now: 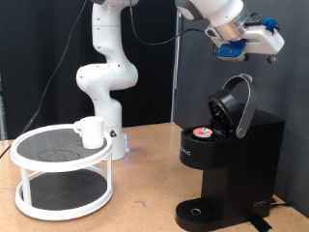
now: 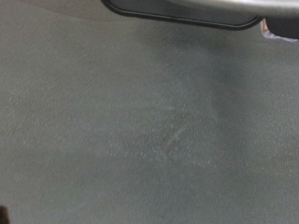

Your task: Make a cup of coffee with the keurig machine

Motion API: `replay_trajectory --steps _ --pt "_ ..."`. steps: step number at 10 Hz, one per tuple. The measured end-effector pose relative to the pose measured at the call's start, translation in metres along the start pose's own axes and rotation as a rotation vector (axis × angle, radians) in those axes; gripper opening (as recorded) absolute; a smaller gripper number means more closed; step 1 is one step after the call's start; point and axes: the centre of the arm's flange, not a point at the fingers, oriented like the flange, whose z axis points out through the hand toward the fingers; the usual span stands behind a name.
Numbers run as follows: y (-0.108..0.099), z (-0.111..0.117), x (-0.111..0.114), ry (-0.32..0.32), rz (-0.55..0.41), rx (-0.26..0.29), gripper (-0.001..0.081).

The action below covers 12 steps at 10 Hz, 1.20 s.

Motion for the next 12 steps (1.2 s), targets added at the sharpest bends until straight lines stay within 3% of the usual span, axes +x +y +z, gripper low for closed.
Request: replay_trajectory --steps 4,5,6,7,8,9,10,11,12 --pt "-0.004 0.005 0.002 0.015 0.023 0.058 0.0734" --pt "-0.006 0.005 0.003 0.014 0.026 0.06 0.0635" --pt "-0.007 0.004 0.004 0.015 0.027 0.061 0.0635" --pt "-0.008 0.004 0.005 0.019 0.028 0.063 0.0433" --pt "-0.008 0.004 0.007 0.026 0.028 0.064 0.0433" --pt "-0.009 0.005 0.009 0.039 0.028 0.064 0.0298" --pt "-0.011 0.007 0.013 0.056 0.029 0.064 0.0298" --pt "-0.013 0.009 0.018 0.074 0.033 0.063 0.0111" --pt "-0.016 0.011 0.023 0.085 0.04 0.062 0.0035"
